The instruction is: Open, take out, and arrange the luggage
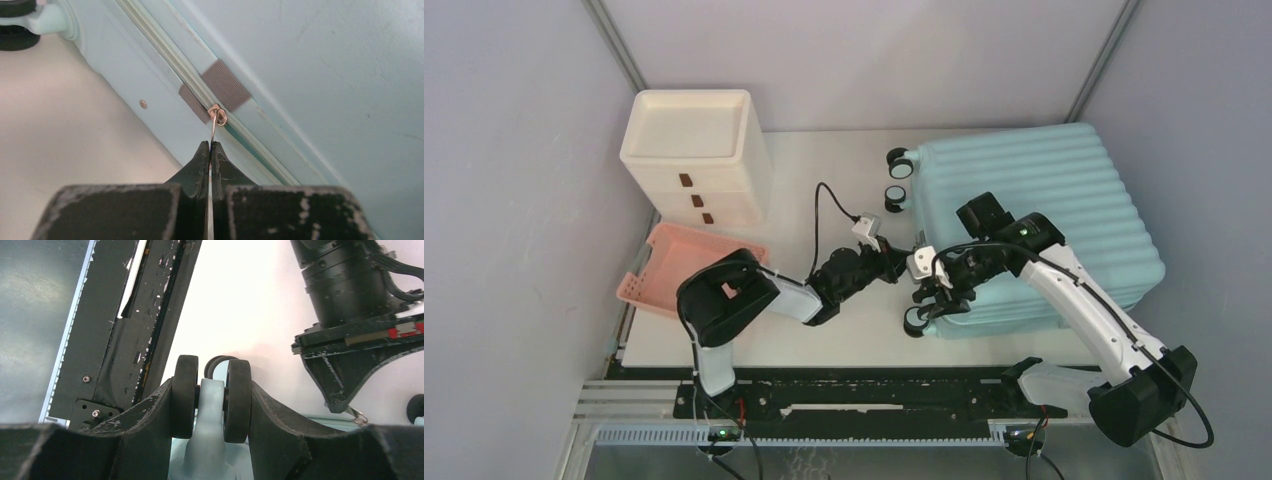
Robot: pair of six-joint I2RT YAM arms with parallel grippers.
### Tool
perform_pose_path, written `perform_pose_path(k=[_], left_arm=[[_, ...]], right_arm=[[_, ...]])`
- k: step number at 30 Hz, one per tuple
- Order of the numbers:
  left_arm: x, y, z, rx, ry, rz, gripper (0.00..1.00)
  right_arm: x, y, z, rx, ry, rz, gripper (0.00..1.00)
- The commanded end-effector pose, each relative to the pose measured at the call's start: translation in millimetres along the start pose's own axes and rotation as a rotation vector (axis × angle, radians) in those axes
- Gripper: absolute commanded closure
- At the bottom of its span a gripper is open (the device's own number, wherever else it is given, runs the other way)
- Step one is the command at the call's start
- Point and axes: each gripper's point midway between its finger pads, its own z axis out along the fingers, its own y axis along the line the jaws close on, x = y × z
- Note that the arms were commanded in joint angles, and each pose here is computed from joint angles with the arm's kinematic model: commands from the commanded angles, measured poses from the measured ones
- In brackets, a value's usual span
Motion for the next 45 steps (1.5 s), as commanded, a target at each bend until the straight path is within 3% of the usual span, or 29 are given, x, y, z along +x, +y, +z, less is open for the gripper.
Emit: perform_pose_path(k=[1,45], left_arm=[[-26,31,14,-0.096,-0.033,-0.009,1.00],[-105,111,84,-0.138,0.155,-0.184,1.00]], right_arm=[[-23,30,5,-0.103,-0.158,-0.032,1.00],[-21,31,5,-0.098,-0.171,-0.043,1.00]])
